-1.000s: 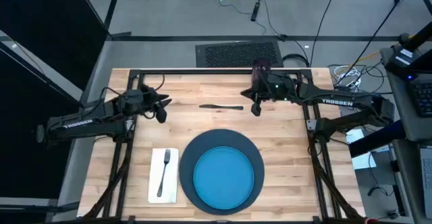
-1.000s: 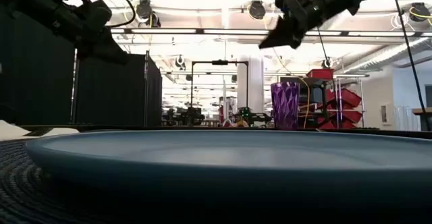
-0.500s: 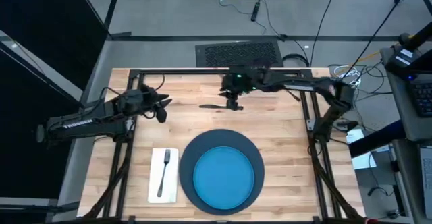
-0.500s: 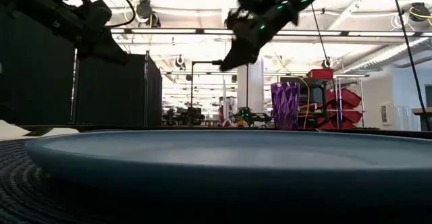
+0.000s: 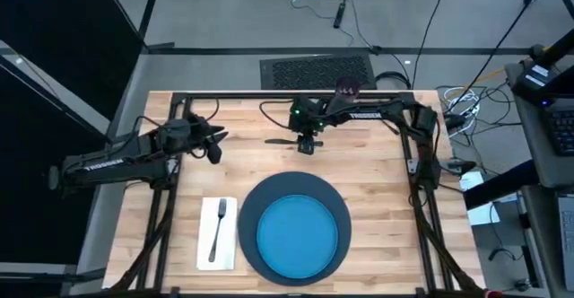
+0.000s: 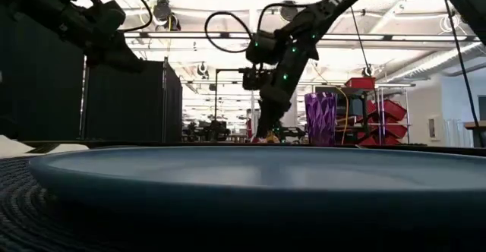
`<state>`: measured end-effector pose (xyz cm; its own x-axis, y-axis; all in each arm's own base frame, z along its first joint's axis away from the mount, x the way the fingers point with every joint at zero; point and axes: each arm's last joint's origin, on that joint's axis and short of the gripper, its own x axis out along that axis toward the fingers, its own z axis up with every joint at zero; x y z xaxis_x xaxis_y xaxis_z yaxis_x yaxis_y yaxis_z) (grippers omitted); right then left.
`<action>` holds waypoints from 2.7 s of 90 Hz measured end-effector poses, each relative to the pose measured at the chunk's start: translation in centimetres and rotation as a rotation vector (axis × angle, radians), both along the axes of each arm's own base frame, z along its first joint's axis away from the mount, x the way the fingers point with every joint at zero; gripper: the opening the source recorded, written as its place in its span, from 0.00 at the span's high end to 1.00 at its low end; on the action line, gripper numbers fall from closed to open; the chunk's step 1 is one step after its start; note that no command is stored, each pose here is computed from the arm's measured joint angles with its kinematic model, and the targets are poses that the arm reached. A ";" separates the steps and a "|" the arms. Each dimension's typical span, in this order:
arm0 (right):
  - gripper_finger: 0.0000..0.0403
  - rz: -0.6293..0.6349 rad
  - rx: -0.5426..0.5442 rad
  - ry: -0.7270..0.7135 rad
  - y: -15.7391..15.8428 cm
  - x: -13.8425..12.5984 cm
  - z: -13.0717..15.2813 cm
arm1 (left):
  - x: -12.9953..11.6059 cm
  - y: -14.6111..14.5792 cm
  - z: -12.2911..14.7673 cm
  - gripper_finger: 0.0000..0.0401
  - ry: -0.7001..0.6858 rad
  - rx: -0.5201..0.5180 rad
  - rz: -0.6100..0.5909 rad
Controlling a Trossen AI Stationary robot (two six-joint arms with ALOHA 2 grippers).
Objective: Set table place
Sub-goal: Move the black knife to the right side of the blue table mat on the table
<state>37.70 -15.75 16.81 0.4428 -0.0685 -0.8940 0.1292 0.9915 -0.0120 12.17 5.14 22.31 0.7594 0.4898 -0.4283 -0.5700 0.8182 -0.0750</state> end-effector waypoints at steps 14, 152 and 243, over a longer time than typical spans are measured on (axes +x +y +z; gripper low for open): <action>0.65 -0.013 0.006 0.002 0.0 0.0 0.0 | 0.0 0.0 0.0 0.76 0.000 0.000 0.000; 0.78 -0.128 0.090 0.089 1.2 -1.6 -2.5 | 0.0 0.0 0.0 0.76 -0.014 -0.023 -0.005; 0.82 -0.194 0.123 0.119 1.2 -1.7 -3.2 | 0.1 -0.1 0.0 0.76 -0.022 -0.034 -0.022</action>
<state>35.96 -14.55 13.65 0.3235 -0.0291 -0.9458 0.3221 0.9432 0.0811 12.24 5.06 22.34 0.7795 0.4582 -0.4272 -0.5496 0.8274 -0.1153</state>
